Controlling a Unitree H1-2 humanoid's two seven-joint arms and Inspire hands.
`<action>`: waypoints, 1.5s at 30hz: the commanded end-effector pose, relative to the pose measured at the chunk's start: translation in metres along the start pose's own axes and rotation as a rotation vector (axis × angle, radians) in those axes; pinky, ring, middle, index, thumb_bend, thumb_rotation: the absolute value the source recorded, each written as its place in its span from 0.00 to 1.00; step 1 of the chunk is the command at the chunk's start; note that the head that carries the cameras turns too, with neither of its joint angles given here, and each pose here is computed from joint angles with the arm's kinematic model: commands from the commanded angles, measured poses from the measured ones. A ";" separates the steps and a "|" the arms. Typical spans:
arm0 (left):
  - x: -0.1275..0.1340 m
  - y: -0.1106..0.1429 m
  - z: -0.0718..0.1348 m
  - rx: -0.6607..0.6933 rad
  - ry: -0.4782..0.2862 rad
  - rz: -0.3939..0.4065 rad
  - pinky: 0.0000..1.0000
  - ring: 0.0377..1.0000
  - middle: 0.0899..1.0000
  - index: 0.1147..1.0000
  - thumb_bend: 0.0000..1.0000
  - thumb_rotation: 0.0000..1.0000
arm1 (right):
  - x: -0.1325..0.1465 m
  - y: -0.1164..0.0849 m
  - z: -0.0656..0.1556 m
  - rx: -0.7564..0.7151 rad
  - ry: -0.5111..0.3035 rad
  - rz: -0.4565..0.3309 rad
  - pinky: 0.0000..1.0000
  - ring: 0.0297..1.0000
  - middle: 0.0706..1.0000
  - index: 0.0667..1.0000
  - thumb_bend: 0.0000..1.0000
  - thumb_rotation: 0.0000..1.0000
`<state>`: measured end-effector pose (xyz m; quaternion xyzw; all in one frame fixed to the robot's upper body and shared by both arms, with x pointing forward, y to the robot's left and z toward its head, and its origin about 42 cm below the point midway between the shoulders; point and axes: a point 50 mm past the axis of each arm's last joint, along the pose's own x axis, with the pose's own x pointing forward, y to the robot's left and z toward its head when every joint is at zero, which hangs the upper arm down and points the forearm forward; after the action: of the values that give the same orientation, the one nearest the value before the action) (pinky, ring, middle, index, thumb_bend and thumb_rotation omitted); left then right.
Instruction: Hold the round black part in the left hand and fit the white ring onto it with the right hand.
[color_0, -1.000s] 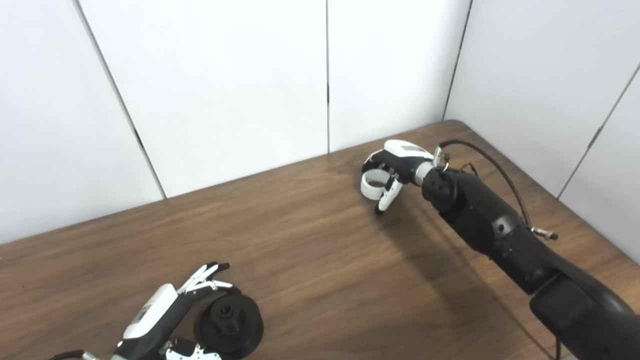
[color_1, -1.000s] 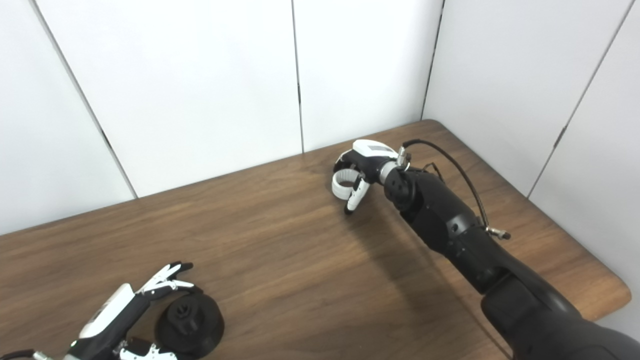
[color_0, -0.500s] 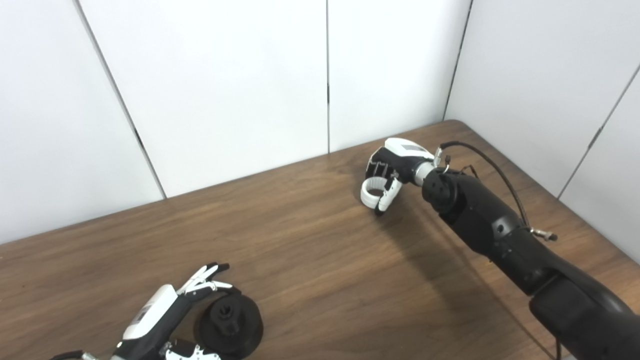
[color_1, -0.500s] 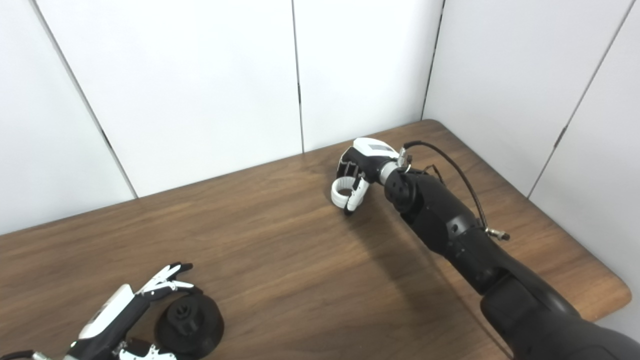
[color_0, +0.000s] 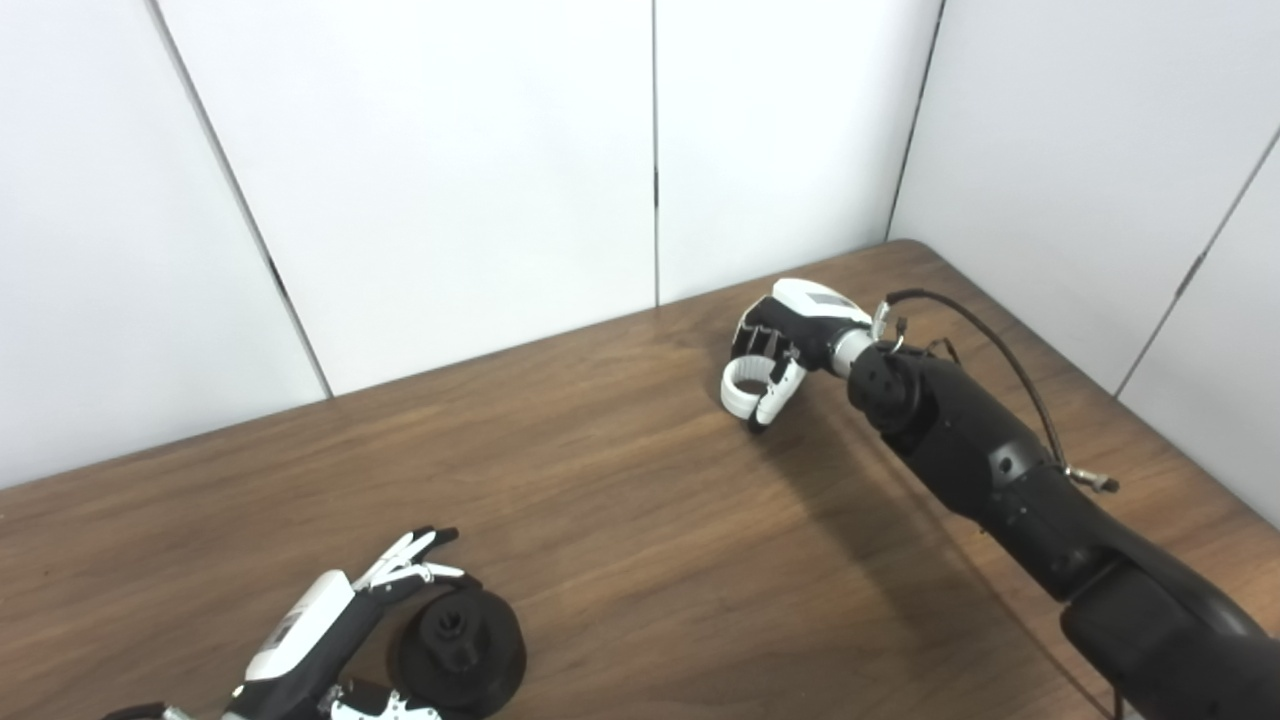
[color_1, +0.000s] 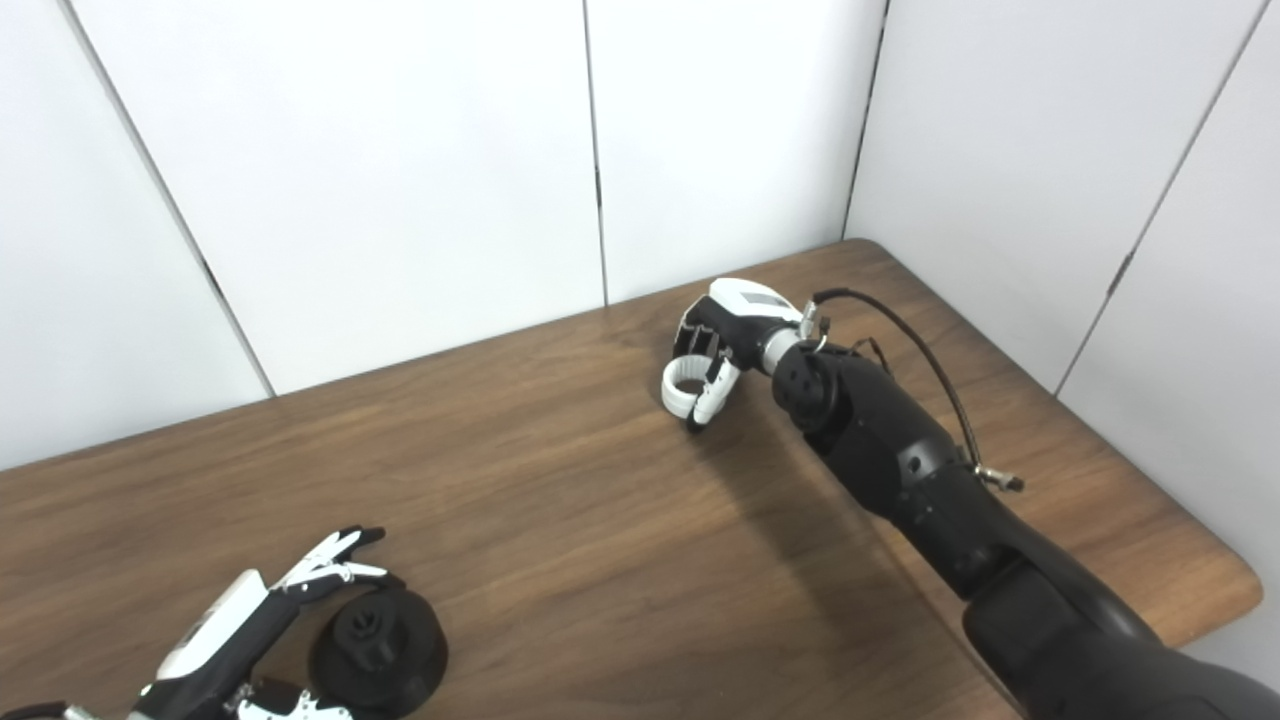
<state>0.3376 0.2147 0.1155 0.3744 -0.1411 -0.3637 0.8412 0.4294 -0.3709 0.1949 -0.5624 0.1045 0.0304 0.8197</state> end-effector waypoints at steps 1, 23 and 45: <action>-0.016 -0.015 -0.017 0.011 0.123 -0.111 0.90 1.00 0.96 0.42 0.52 0.07 | 0.000 -0.015 0.008 -0.004 -0.050 -0.052 0.41 0.41 0.46 0.46 0.52 0.00; 0.000 -0.022 -0.005 0.018 0.131 -0.101 0.93 1.00 0.97 0.42 0.52 0.07 | -0.021 -0.036 0.032 0.029 -0.193 -0.054 0.41 0.41 0.45 0.47 0.52 0.00; 0.014 -0.027 0.002 0.028 0.134 -0.077 0.93 1.00 0.96 0.42 0.52 0.07 | -0.057 -0.048 0.083 -0.014 -0.426 -0.028 0.41 0.41 0.44 0.47 0.52 0.00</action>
<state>0.3377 0.1883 0.1168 0.3808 -0.1322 -0.3492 0.8459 0.3910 -0.3110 0.2506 -0.5399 -0.0309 0.1422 0.8291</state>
